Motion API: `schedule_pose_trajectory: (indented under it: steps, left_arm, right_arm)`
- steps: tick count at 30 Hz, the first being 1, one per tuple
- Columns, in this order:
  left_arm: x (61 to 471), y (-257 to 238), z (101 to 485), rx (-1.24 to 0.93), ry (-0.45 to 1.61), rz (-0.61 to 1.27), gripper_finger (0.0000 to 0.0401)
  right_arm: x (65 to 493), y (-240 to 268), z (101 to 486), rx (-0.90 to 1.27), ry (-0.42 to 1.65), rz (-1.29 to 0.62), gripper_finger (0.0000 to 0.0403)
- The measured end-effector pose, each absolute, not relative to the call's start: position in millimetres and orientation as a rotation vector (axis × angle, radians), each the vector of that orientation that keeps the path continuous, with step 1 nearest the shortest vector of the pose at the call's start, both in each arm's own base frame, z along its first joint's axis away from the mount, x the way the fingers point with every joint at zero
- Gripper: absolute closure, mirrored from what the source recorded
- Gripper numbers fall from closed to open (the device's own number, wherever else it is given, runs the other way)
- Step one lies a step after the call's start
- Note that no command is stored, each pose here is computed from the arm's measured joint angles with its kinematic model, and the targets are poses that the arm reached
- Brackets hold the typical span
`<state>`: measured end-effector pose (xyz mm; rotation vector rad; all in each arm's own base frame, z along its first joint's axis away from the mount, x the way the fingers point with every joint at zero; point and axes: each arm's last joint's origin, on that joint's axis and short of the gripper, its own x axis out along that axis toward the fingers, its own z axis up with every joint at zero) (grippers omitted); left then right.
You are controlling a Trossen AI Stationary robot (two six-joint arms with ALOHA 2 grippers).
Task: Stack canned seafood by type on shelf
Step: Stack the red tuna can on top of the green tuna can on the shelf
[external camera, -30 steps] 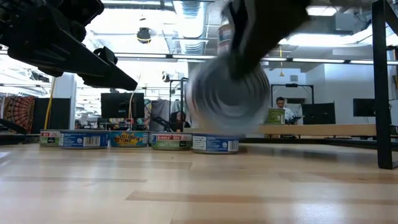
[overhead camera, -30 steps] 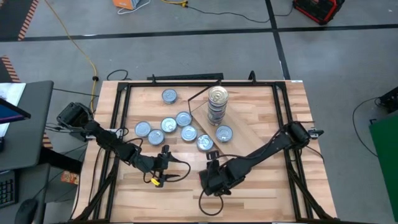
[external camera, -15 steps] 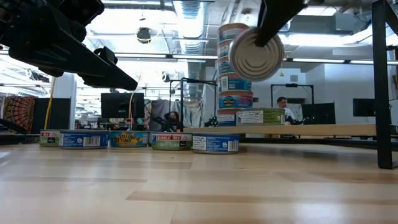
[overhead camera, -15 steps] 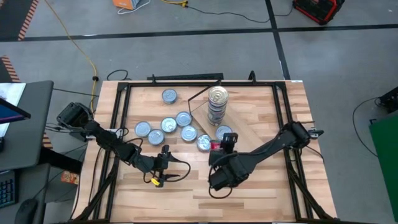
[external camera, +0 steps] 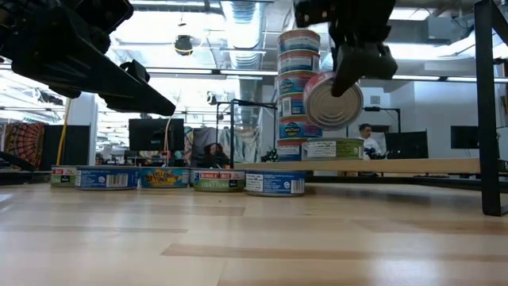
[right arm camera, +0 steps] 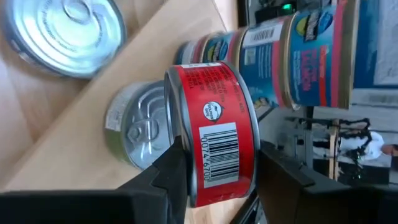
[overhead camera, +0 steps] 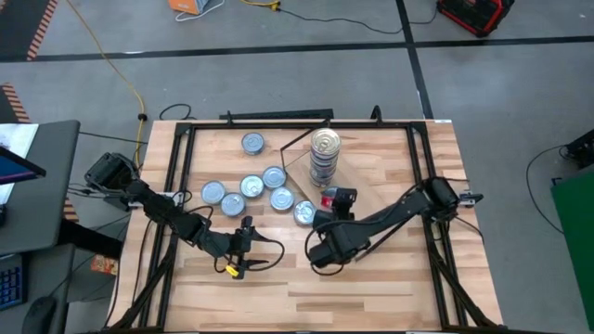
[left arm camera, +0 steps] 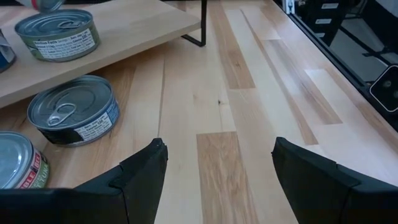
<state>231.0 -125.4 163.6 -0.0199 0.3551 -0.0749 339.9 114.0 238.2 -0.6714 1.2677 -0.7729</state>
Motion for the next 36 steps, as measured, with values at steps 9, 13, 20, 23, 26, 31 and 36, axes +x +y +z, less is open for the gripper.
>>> schedule_pose_trajectory:
  steps: [9,13,20,23,26,31,36]
  left_arm:
    - [231,-125,164,-0.018,0.355,-0.076,0.0121]
    - [231,-125,164,-0.018,0.356,-0.076,0.0121]
    - [231,-125,164,-0.03,0.356,-0.075,0.0121]
    - [231,-125,164,-0.032,0.356,-0.075,0.0121]
    - [231,-125,164,-0.033,0.356,-0.075,0.0121]
    - [231,-126,164,-0.04,0.358,-0.077,0.0121]
    - [231,-125,163,-0.04,0.365,-0.076,0.0121]
  right_arm:
    - [339,99,228,-0.644,1.297,-0.833,0.0226]
    - [339,97,221,-0.634,1.295,-0.838,0.0224]
    - [336,102,214,-0.605,1.313,-0.812,0.0219]
    - [336,107,216,-0.565,1.332,-0.784,0.0208]
    - [338,111,217,-0.517,1.356,-0.742,0.018]
    - [343,113,216,-0.496,1.351,-0.685,0.0124]
    - [340,111,217,-0.495,1.366,-0.707,0.0101]
